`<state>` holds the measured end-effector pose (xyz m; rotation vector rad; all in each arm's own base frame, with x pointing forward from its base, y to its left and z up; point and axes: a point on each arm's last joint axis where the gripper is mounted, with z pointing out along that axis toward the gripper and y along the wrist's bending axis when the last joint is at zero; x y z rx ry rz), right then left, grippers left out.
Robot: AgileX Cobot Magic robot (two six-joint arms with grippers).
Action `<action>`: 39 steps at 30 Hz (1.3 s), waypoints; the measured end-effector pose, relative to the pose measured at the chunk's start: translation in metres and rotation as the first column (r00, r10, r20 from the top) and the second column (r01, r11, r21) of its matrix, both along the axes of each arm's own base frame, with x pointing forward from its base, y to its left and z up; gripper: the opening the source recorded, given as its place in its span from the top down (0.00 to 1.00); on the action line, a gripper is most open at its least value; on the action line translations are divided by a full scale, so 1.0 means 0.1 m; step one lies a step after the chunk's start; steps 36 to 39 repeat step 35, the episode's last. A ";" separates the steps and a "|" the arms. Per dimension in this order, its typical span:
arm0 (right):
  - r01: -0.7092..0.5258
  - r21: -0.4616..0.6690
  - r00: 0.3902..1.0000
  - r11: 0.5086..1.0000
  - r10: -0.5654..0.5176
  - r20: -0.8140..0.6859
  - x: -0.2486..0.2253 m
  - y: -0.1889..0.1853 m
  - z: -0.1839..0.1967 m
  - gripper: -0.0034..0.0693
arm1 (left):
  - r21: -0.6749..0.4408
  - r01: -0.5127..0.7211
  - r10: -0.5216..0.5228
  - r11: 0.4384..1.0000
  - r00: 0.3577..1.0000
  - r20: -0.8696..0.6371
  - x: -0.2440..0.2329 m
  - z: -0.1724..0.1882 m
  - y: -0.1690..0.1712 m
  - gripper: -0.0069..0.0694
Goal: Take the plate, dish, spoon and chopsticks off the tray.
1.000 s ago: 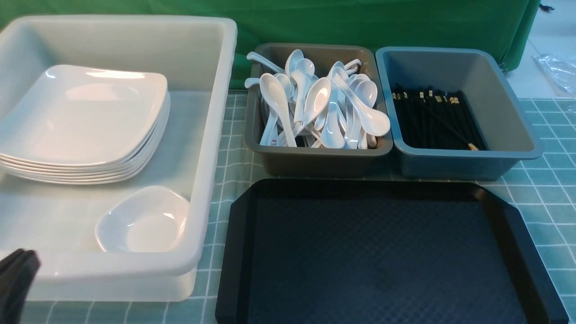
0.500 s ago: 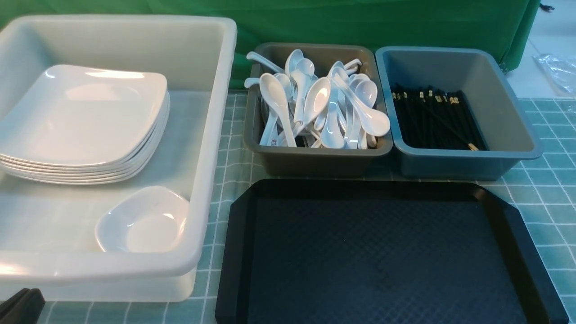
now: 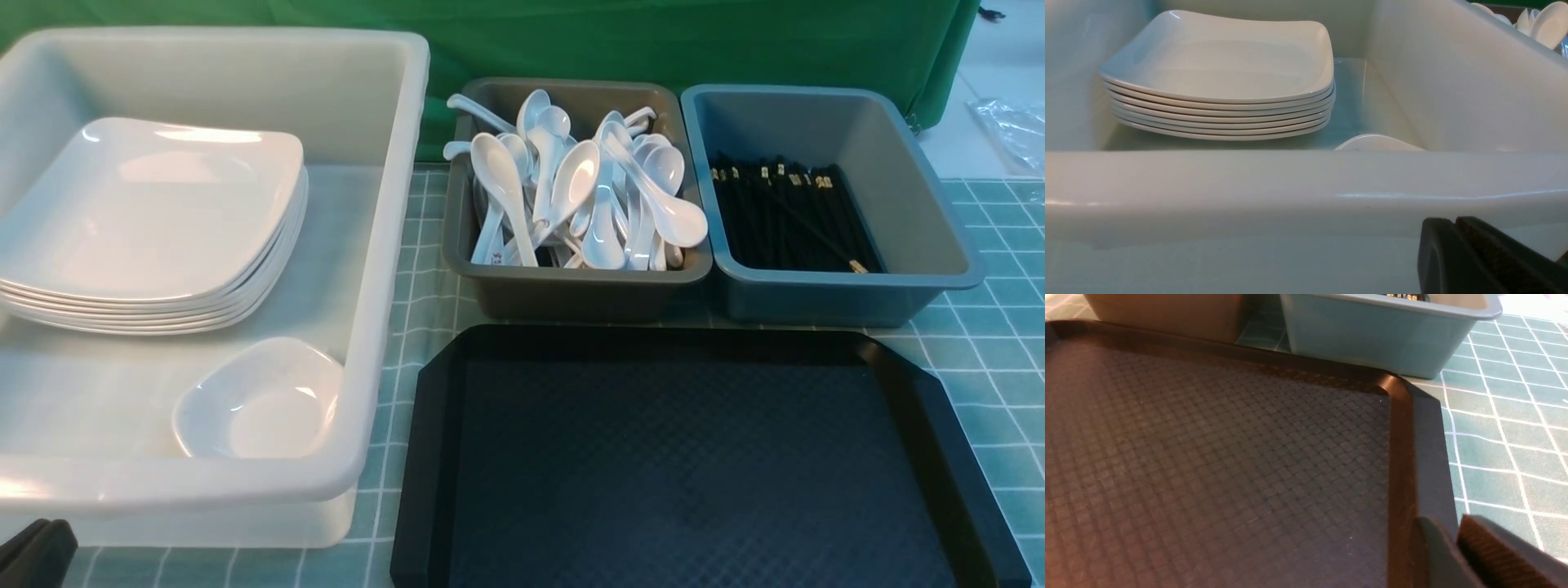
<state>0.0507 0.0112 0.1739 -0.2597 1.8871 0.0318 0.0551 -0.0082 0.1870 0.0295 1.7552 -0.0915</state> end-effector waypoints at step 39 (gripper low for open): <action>0.002 0.005 1.000 1.000 -0.002 -0.001 0.00 0.00 0.00 0.65 | -0.001 0.000 0.000 1.000 1.000 0.000 0.00 0.00 0.00 0.89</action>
